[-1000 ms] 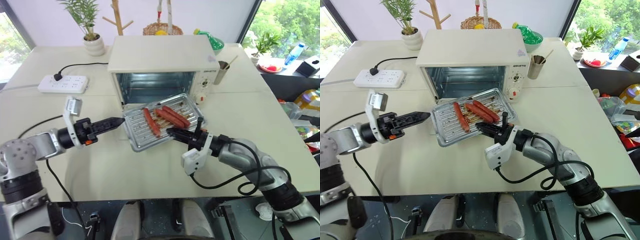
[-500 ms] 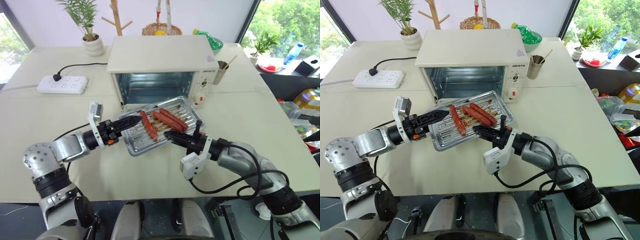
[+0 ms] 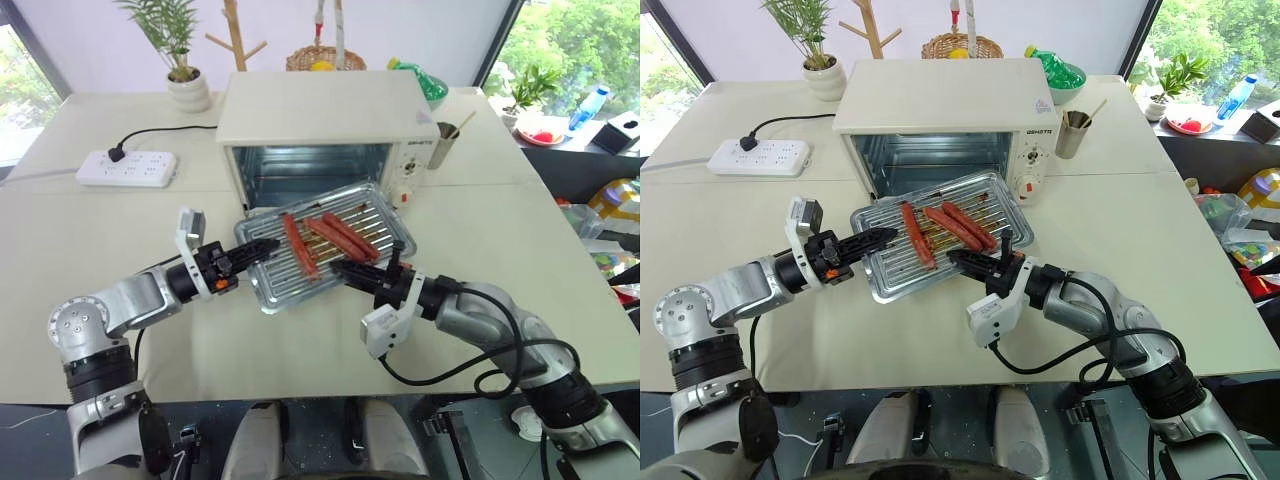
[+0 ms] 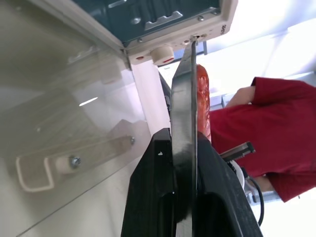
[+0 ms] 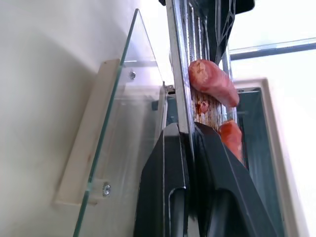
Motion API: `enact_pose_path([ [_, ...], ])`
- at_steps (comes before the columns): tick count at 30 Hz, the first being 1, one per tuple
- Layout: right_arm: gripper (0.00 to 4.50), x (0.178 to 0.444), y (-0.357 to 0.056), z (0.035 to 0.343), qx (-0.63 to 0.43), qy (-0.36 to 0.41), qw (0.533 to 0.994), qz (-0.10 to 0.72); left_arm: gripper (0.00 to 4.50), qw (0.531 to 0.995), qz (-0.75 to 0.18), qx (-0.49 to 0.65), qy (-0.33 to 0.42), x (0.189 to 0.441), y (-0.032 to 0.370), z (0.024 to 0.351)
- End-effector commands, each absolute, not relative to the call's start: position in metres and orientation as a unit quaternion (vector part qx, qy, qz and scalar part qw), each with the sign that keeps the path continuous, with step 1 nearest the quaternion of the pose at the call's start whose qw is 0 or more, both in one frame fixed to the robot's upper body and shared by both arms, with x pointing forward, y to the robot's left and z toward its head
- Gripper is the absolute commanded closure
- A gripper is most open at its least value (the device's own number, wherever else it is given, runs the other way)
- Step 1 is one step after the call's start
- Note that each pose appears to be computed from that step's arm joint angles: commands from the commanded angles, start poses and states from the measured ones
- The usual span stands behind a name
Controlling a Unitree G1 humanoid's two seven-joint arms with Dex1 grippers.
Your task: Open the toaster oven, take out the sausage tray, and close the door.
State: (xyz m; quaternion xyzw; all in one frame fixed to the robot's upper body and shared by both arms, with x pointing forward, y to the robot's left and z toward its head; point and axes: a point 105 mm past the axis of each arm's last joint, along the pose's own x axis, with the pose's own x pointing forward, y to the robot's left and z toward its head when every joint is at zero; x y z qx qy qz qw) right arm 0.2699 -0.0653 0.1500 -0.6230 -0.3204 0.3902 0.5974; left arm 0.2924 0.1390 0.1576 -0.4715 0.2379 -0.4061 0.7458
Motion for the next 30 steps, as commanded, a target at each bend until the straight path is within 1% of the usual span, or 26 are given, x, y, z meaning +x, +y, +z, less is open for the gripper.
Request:
enact_pose_path([
  [1, 4.50, 0.268, -0.066, 0.172, -0.612, -0.355, 0.605, 0.365, 4.49, 0.747, -0.407, -0.477, 0.221, 0.293, 0.139, 0.167],
  [10, 4.50, 0.264, -0.068, 0.173, -0.609, -0.351, 0.601, 0.381, 4.49, 0.733, -0.377, -0.515, 0.236, 0.298, 0.143, 0.159],
  [12, 3.71, 0.263, -0.069, 0.174, -0.605, -0.350, 0.604, 0.384, 4.50, 0.731, -0.373, -0.520, 0.239, 0.298, 0.144, 0.157],
  [13, 3.40, 0.262, -0.069, 0.175, -0.606, -0.350, 0.602, 0.384, 4.50, 0.730, -0.372, -0.521, 0.240, 0.297, 0.145, 0.156],
  [14, 2.80, 0.262, -0.069, 0.175, -0.609, -0.350, 0.599, 0.384, 4.50, 0.728, -0.370, -0.524, 0.241, 0.296, 0.145, 0.155],
  [18, 0.93, 0.260, -0.070, 0.174, -0.617, -0.350, 0.593, 0.382, 4.50, 0.723, -0.373, -0.528, 0.245, 0.289, 0.147, 0.150],
  [24, 0.93, 0.258, -0.080, 0.166, -0.625, -0.337, 0.590, 0.384, 4.50, 0.723, -0.368, -0.532, 0.243, 0.275, 0.161, 0.143],
  [30, 0.93, 0.257, -0.100, 0.162, -0.630, -0.317, 0.598, 0.380, 4.50, 0.744, -0.343, -0.533, 0.211, 0.260, 0.197, 0.146],
])
